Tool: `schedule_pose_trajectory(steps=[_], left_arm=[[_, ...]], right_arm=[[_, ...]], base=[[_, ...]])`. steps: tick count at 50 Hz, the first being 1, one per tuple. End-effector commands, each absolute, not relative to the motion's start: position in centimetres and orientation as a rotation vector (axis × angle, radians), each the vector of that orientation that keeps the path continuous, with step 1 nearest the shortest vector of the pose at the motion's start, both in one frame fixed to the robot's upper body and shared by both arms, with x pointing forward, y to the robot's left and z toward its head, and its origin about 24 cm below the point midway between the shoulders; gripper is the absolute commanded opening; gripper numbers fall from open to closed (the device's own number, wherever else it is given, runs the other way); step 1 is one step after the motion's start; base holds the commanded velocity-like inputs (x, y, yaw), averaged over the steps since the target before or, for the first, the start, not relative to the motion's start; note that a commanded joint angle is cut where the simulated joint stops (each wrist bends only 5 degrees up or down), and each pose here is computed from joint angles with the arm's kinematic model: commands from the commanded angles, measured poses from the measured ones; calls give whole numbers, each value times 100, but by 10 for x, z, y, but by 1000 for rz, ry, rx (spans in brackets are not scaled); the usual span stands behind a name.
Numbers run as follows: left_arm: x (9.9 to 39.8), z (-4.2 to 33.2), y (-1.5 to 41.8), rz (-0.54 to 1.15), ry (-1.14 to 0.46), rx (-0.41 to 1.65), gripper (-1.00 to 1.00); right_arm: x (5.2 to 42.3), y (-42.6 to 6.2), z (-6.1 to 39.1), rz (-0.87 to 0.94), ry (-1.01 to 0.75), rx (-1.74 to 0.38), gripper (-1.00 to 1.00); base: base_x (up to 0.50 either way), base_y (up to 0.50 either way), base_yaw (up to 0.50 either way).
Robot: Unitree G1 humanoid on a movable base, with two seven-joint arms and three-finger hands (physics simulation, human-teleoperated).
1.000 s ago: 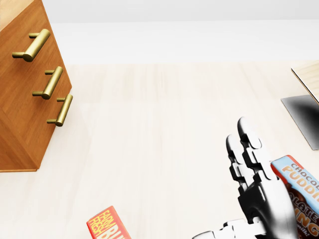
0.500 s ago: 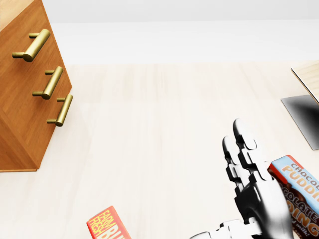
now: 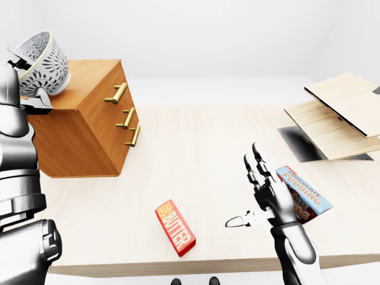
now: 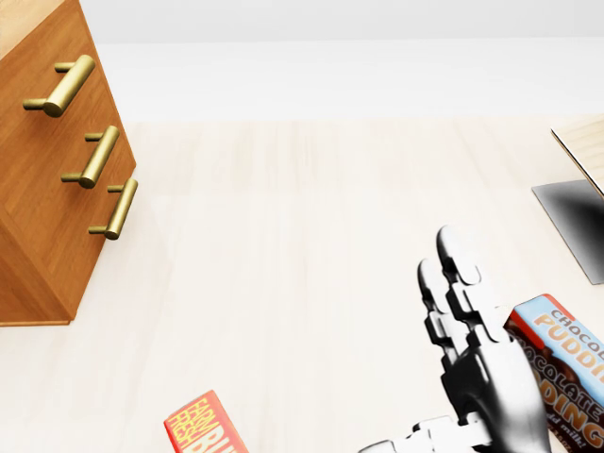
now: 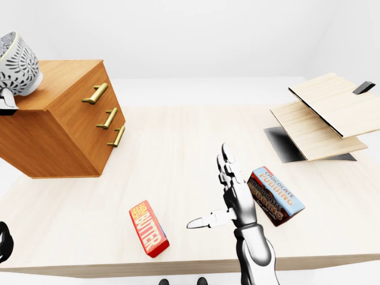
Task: Close the top drawer of the cabinet and put the bowl on top of it.
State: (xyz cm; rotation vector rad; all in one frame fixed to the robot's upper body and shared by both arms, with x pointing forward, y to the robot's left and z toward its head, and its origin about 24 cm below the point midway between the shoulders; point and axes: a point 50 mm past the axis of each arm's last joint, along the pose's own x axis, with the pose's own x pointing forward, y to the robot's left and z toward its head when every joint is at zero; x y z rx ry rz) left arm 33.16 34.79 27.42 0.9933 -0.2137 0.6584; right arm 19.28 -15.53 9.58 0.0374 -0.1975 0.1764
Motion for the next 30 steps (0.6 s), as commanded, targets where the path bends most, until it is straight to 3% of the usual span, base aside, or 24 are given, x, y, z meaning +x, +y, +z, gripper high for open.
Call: schedule_pose_trajectory(steps=[1,23,24,30], left_arm=[[337,253,359,723,-132,981,-100],[339,243,364,740,-95,950,-100],[341,241,364,734,-82,942,100],[341,242,362,736,-90,952,100]], right_arm=[[193,-154,95,184,-195,30,100],[192,-154,95,184,-196,29,100],[193,-153,94,185,-194,29,100],[192,-153,95,185,-196,29,100]], base=[[0,0,0],[0,0,0],[0,0,0],[0,0,0]])
